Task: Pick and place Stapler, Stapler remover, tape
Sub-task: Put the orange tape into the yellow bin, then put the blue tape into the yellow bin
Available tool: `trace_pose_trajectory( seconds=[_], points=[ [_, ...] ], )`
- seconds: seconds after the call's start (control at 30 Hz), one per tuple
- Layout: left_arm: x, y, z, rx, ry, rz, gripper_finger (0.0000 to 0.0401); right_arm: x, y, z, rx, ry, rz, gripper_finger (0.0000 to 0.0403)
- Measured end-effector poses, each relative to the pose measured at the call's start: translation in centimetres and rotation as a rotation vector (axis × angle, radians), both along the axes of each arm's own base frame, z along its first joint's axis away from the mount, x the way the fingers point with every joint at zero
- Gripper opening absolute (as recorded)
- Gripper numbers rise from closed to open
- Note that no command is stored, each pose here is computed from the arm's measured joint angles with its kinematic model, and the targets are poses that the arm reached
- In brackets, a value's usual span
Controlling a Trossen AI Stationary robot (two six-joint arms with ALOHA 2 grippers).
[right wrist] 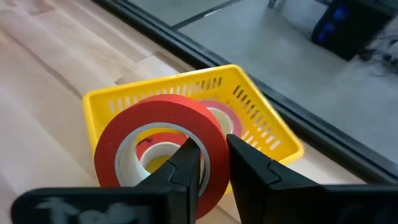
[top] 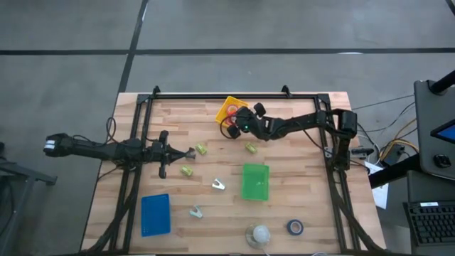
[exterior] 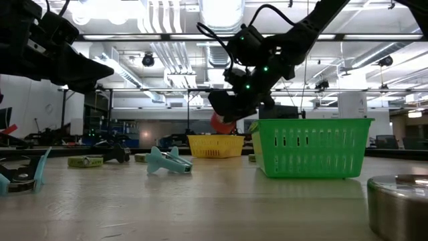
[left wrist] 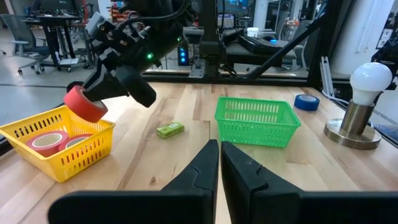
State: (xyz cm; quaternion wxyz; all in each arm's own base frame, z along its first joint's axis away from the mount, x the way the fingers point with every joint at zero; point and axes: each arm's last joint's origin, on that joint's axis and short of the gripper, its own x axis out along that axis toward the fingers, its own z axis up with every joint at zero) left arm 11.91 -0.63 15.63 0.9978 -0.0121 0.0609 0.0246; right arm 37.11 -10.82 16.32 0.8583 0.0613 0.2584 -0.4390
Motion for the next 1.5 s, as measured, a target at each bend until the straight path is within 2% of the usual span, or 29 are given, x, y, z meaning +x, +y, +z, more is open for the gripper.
trace_pose_trajectory(
  seconds=[0.13, 0.5, 0.83, 1.0, 1.17, 1.5],
  points=[
    [0.0, 0.0, 0.0, 0.0, 0.0, 0.0, 0.0023, 0.0, -0.2, -0.1, 0.038, -0.012, 0.036, 0.0104],
    [0.0, 0.0, 0.0, 0.0, 0.001, 0.0, 0.0023, 0.0, -0.2, 0.0, 0.031, -0.011, 0.032, 0.0186],
    [0.0, 0.0, 0.0, 0.0, 0.0, 0.0, 0.0023, 0.3, 1.0, 0.0, 0.023, 0.001, 0.068, 0.022],
    [0.0, 0.0, 0.0, 0.0, 0.0, 0.0, 0.0023, 0.1, 3.1, 0.6, 0.036, 0.051, 0.13, 0.0224],
    [0.0, 0.0, 0.0, 0.0, 0.001, 0.0, 0.0023, -0.7, 6.8, 1.6, 0.08, 0.11, 0.197, 0.022],
    [0.0, 0.0, -0.1, 0.001, 0.011, 0.0, 0.0023, -4.4, 14.4, 4.5, 0.17, 0.197, 0.302, 0.0213]
  ],
)
